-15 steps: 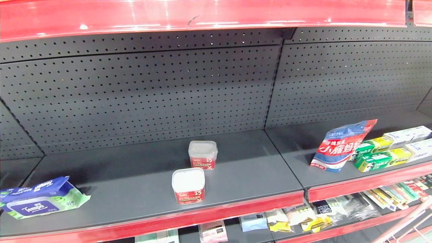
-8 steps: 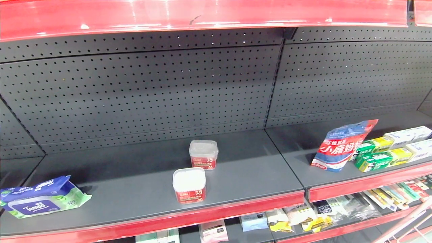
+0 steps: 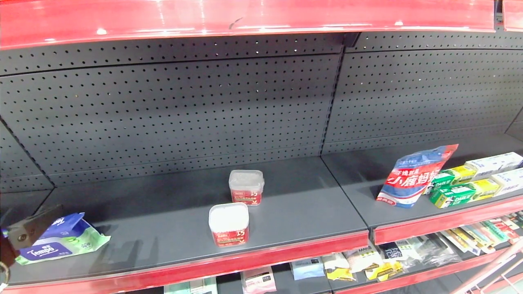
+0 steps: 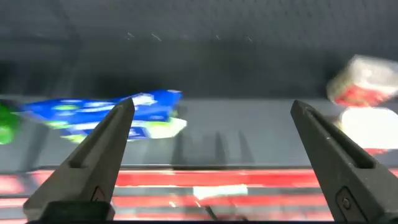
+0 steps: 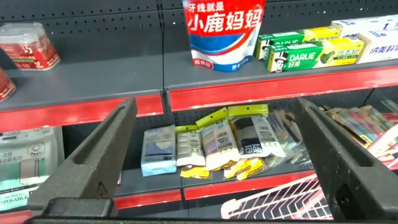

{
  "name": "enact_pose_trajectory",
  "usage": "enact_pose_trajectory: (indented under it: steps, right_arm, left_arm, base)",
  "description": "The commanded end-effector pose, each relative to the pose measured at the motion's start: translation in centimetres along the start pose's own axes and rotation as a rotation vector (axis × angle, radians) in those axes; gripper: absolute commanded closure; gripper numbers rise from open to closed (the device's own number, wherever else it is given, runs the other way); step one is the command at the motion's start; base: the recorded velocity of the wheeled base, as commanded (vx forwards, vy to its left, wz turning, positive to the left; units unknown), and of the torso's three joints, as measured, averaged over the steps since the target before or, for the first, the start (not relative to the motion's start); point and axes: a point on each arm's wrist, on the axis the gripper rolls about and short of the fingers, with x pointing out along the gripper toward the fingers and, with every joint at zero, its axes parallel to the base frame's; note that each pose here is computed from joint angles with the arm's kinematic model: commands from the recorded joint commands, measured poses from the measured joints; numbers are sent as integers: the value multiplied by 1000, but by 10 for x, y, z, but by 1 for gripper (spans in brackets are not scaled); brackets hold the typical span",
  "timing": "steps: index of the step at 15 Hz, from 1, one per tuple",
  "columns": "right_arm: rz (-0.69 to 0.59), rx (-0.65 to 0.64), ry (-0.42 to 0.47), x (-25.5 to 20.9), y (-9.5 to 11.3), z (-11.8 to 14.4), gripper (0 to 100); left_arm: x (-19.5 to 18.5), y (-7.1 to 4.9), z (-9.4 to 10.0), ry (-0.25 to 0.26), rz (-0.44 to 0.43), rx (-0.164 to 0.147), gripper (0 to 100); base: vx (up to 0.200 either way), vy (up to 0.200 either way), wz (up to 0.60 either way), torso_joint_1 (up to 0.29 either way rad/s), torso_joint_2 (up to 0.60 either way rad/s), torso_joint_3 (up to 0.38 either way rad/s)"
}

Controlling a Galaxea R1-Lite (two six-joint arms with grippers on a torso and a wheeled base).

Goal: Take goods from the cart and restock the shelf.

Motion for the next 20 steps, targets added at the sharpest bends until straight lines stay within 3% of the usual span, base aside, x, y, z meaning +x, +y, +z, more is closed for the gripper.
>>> enact_pose_trajectory:
  steps: [1, 4, 14, 17, 20]
  right_arm:
    - [0, 0, 1, 0, 0, 0, 0]
    - [0, 0, 1, 0, 0, 0, 0]
    - [2, -6, 1, 0, 0, 0, 0]
    - [3, -6, 1, 0, 0, 0, 0]
    - [3, -6, 1, 0, 0, 0, 0]
  left_arm:
    - [20, -1, 1, 78, -5, 0, 0]
    - [31, -1, -6, 148, -30, 44, 0]
    - [40, -1, -10, 194, -26, 45, 0]
    - [41, -1, -10, 196, -28, 46, 0]
    - [43, -1, -10, 205, -27, 45, 0]
  base:
    - [0, 0, 0, 0, 0, 0]
    - [0, 0, 0, 0, 0, 0]
    - [0, 0, 0, 0, 0, 0]
    - [0, 0, 600, -6, 2, 2]
    - [0, 0, 0, 0, 0, 0]
